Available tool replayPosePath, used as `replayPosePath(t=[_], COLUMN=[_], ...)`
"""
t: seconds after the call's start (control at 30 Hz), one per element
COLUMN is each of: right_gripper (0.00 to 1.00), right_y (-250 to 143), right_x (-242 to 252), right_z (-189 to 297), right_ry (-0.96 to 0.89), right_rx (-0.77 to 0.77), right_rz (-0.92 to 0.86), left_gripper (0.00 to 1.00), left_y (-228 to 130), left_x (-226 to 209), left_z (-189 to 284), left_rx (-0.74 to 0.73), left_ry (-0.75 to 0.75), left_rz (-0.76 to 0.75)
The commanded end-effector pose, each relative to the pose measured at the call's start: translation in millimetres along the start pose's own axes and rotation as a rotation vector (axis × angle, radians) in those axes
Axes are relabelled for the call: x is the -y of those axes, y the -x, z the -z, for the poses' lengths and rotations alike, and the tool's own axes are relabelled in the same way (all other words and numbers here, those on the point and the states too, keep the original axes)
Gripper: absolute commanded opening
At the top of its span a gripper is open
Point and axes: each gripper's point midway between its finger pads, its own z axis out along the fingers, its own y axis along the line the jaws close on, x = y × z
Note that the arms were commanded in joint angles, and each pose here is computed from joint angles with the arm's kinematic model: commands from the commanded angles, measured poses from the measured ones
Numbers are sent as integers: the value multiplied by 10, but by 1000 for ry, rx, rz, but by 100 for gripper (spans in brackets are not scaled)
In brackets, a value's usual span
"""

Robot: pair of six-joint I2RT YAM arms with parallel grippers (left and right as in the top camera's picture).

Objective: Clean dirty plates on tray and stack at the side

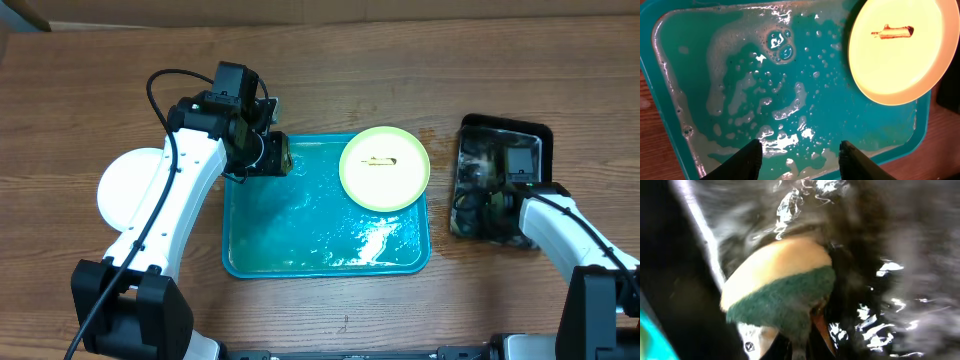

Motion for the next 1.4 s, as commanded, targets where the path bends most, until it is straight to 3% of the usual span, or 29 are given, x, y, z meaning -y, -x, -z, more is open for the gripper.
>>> replayPosePath(t=[0.0, 0.17, 0.3, 0.43, 0.7, 0.93, 1.2, 1.37], right_gripper=[4, 4, 4, 4, 7, 7, 4, 4], right_y=[-254, -496, -403, -183, 124, 269, 599, 809], right_x=[-307, 70, 517, 336, -282, -343, 84, -39], right_z=[-22, -30, 57, 48, 278, 405, 476, 495], right_ry=[159, -91, -331, -219, -5, -11, -275, -231], right_rx=[-112, -162, -85, -45, -13, 23, 201, 296], right_rz=[88, 112, -33, -29, 171, 167, 127, 121], left_gripper=[52, 51, 51, 51, 51, 51, 51, 51], left_y=[50, 49, 49, 48, 48, 45, 38, 38], left_x=[18, 17, 17, 17, 18, 17, 16, 16], left_z=[58, 58, 58, 58, 58, 58, 58, 58], left_rx=[23, 22, 22, 22, 22, 21, 18, 18], left_ry=[2, 2, 2, 2, 2, 2, 3, 3], left_rz=[-28, -28, -28, -28, -28, -28, -27, -27])
